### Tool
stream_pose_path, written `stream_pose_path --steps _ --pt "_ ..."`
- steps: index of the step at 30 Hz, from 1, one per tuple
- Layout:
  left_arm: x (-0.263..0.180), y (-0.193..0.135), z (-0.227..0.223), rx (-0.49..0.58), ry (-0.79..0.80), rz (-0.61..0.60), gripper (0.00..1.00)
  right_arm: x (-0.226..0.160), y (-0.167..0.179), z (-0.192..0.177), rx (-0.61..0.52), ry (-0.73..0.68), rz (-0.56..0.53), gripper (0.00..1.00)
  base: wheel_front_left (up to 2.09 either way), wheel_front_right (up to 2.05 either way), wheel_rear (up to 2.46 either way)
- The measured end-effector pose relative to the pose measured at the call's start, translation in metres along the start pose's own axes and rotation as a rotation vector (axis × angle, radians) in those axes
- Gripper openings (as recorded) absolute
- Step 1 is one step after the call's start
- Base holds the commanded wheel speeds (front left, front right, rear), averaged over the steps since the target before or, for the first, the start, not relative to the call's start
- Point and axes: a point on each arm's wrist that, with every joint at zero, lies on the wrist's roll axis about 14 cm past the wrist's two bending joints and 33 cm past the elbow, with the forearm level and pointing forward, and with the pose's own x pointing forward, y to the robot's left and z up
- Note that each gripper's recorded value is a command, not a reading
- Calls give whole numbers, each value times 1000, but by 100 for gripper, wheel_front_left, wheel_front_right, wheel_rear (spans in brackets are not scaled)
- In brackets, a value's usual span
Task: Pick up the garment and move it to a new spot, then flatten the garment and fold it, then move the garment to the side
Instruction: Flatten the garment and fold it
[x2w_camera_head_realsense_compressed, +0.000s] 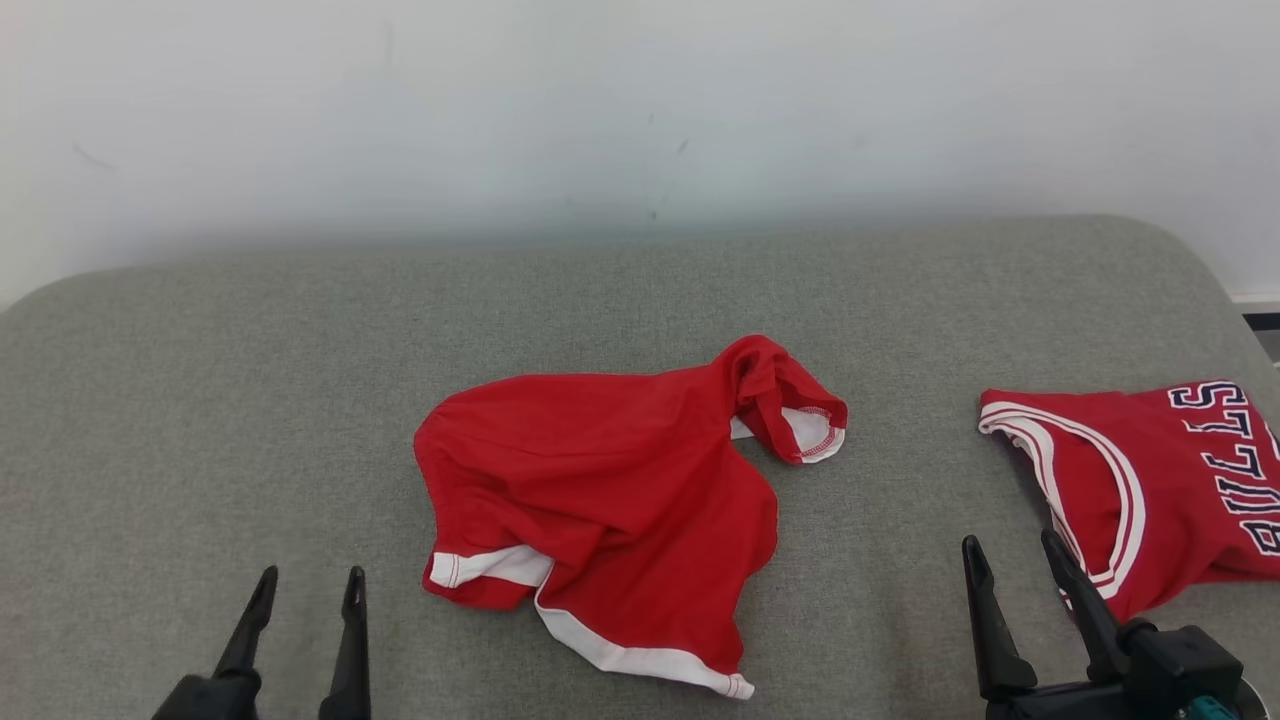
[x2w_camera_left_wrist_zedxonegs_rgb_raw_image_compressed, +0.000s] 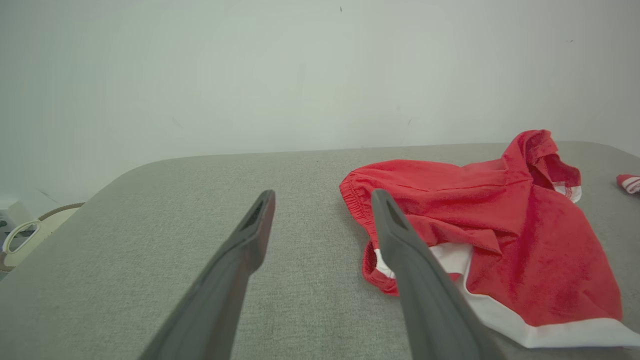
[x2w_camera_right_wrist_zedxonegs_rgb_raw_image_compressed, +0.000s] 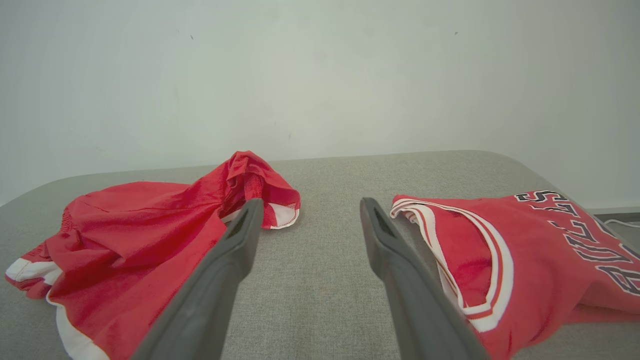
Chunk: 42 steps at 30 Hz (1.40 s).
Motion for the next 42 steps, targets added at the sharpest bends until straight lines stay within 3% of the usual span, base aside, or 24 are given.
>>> stream_pose_path --steps 4,11,23,24,25,26,27,31,42 --pt "6 -16 -5 -13 29 -72 100 4 1 -1 1 4 8 100 0 0 0" --pt "13 -55 -61 -85 282 -232 100 10 4 -8 15 25 23 100 0 0 0" --pt "39 -64 -103 -102 400 -287 100 7 -2 -31 46 92 5 100 0 0 0" --pt "40 -64 -106 -100 410 -290 86 7 0 -33 51 97 8 100 0 0 0" --pt "40 -64 -108 -100 416 -294 48 8 1 -34 56 101 12 100 0 0 0" --pt "41 -64 -109 -100 420 -295 33 8 2 -36 58 106 16 100 0 0 0" --pt "41 -65 -110 -101 423 -301 0 8 4 -38 60 114 24 100 0 0 0" --pt "45 -67 -111 -103 421 -309 0 9 19 -52 90 170 82 100 0 0 0" --pt "54 -68 -110 -100 393 -306 0 -12 96 -115 171 429 383 100 0 0 0"
